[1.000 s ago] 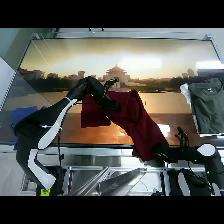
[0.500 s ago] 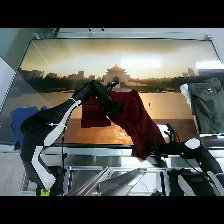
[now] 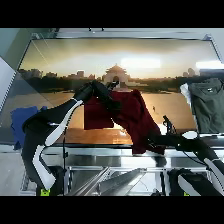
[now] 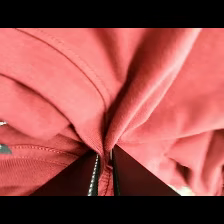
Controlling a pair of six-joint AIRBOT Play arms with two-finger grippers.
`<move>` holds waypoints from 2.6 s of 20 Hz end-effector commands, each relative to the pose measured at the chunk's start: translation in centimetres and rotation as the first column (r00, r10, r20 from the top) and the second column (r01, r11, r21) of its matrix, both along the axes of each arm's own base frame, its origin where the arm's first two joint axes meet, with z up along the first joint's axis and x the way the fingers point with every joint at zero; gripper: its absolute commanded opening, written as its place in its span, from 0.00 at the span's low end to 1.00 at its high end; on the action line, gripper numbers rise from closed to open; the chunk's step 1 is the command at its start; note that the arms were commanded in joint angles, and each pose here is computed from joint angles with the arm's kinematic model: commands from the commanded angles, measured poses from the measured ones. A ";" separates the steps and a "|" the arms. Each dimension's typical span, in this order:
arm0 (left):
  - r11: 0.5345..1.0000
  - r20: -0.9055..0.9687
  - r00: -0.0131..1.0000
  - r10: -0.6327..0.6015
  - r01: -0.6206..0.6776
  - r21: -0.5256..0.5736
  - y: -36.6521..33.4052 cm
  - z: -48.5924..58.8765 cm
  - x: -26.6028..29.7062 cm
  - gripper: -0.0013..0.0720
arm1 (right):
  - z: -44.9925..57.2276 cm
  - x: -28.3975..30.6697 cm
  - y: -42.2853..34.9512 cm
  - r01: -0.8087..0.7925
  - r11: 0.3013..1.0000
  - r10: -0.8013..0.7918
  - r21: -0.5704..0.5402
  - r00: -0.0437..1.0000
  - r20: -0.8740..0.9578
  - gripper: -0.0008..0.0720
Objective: Fold the shirts.
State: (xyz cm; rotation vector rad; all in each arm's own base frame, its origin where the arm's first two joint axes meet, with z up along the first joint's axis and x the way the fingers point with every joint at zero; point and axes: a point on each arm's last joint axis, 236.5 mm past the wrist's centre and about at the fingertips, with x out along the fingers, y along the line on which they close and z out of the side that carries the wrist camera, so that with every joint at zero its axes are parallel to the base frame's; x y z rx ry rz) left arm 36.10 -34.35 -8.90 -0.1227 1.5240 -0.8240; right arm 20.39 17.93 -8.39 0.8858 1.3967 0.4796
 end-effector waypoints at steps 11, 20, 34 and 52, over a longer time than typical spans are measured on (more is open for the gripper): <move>0.997 0.037 0.999 0.007 -0.005 -0.076 3.3 13.0 4.5 0.17 | 11.5 5.7 -1.2 -0.103 0.992 0.082 0.069 0.963 0.257 0.04; 0.995 -0.338 0.940 0.032 0.002 0.100 4.0 2.3 -5.1 0.98 | 7.2 3.7 -4.0 -0.144 0.984 0.158 -0.106 0.978 0.136 0.04; 0.987 -0.178 0.971 0.156 -0.149 0.055 -0.2 0.2 -1.7 0.98 | 7.1 4.3 -4.3 -0.131 0.984 0.150 -0.124 0.975 0.162 0.04; 0.995 -0.166 0.981 0.101 -0.097 0.035 -0.9 -0.4 -2.2 0.98 | 7.0 4.2 -4.3 -0.135 0.983 0.154 -0.124 0.975 0.159 0.04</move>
